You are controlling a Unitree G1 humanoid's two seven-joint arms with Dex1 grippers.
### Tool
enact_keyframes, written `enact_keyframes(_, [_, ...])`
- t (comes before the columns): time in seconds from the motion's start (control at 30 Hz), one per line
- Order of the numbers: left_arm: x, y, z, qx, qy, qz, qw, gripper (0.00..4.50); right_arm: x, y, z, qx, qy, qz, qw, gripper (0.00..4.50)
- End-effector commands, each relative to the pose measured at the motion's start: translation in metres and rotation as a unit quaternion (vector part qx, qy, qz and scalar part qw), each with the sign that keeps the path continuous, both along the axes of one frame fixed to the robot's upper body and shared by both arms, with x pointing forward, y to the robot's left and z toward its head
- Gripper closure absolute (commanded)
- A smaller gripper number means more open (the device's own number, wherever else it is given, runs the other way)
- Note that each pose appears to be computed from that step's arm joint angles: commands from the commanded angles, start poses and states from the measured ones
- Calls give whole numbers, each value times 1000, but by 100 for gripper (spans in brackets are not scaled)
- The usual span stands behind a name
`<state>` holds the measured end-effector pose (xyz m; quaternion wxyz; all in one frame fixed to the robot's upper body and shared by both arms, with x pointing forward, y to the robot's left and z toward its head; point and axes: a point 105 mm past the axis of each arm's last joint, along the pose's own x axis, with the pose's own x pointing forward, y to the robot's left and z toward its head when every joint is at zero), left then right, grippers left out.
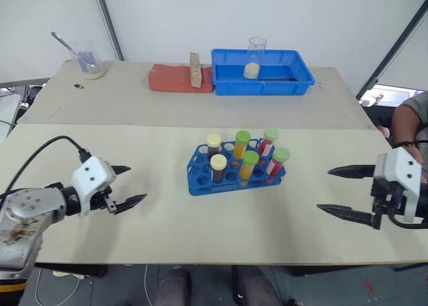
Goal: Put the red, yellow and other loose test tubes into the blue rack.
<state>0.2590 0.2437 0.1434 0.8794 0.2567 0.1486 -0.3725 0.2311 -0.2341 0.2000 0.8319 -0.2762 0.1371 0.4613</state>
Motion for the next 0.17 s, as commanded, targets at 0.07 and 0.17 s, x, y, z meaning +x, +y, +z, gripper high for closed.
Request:
enact_keyframes(0.07, [-4, -3, 11, -9, -10, -2, 1000, 2, 5, -6, 16, -14, -20, 8, 1000, 0])
enact_keyframes(0.17, [-4, -7, 11, -20, -13, -7, 1000, 2, 8, -4, 17, -13, -19, 13, 1000, 0])
